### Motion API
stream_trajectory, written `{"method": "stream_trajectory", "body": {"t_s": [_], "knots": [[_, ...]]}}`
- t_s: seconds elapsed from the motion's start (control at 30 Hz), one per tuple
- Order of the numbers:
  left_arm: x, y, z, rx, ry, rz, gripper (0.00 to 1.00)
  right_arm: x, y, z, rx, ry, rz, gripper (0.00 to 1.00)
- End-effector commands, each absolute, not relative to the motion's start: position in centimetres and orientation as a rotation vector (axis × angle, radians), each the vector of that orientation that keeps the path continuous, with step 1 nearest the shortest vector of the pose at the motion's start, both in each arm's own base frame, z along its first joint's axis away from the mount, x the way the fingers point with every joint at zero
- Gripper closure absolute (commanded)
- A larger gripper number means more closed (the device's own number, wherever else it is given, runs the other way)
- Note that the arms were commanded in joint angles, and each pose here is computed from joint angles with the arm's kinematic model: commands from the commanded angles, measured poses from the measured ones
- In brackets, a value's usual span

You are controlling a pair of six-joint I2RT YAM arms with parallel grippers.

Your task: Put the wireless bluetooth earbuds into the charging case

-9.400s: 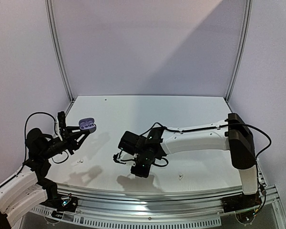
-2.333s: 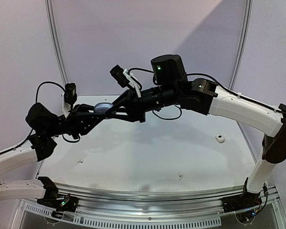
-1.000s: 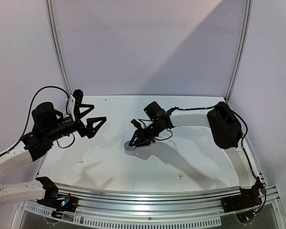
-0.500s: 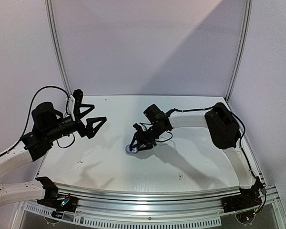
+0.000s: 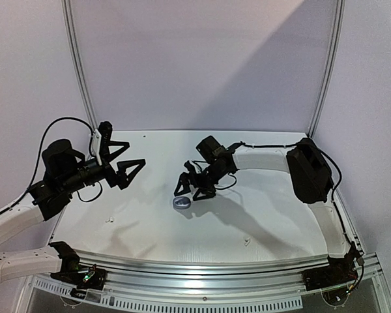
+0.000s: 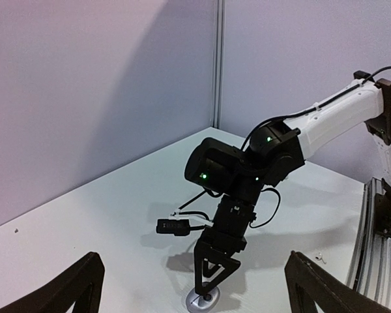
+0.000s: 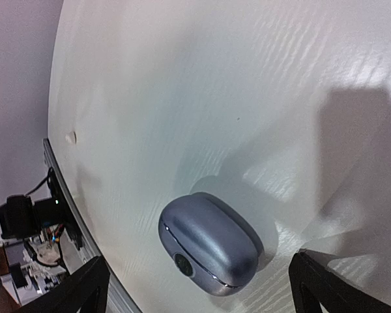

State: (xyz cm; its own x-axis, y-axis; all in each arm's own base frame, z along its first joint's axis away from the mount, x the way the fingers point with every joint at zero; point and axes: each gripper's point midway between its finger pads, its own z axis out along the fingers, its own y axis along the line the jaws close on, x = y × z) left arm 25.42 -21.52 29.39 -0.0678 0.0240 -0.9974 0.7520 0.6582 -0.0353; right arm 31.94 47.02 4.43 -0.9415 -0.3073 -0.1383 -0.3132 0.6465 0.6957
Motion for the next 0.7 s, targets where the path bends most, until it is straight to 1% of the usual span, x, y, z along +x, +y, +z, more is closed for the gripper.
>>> {"method": "stream_trajectory", "body": {"t_s": [0.0, 0.1, 0.2, 0.3, 0.4, 0.47, 0.53, 0.67], "knots": [[25.3, -21.3, 29.4, 0.662, 1.530, -0.693, 0.01, 34.9, 44.5, 6.2, -0.514, 2.786, 0.940, 0.01], [25.3, -21.4, 29.4, 0.663, 1.530, -0.696, 0.01, 36.4, 43.7, 9.4, -0.573, 2.687, 0.833, 0.01], [25.3, -21.4, 29.4, 0.660, 1.529, -0.700, 0.01, 38.5, 40.9, 13.5, -0.595, 2.556, 0.629, 0.01], [25.2, -21.4, 29.5, 0.658, 1.522, -0.705, 0.01, 41.2, 35.3, 17.3, -0.491, 2.436, 0.344, 0.01], [25.1, -21.3, 29.6, 0.655, 1.515, -0.707, 0.01, 42.9, 27.3, 19.2, -0.278, 2.422, 0.067, 0.01], [25.0, -21.2, 29.4, 0.654, 1.512, -0.712, 0.01, 43.1, 20.7, 18.7, -0.025, 2.458, -0.143, 0.01], [25.0, -21.2, 29.1, 0.648, 1.523, -0.715, 0.01, 42.3, 16.6, 17.3, 0.056, 2.514, -0.229, 0.01], [24.9, -21.3, 29.1, 0.648, 1.522, -0.727, 0.01, 40.7, 10.0, 13.8, 0.245, 2.654, -0.205, 0.01]]}}
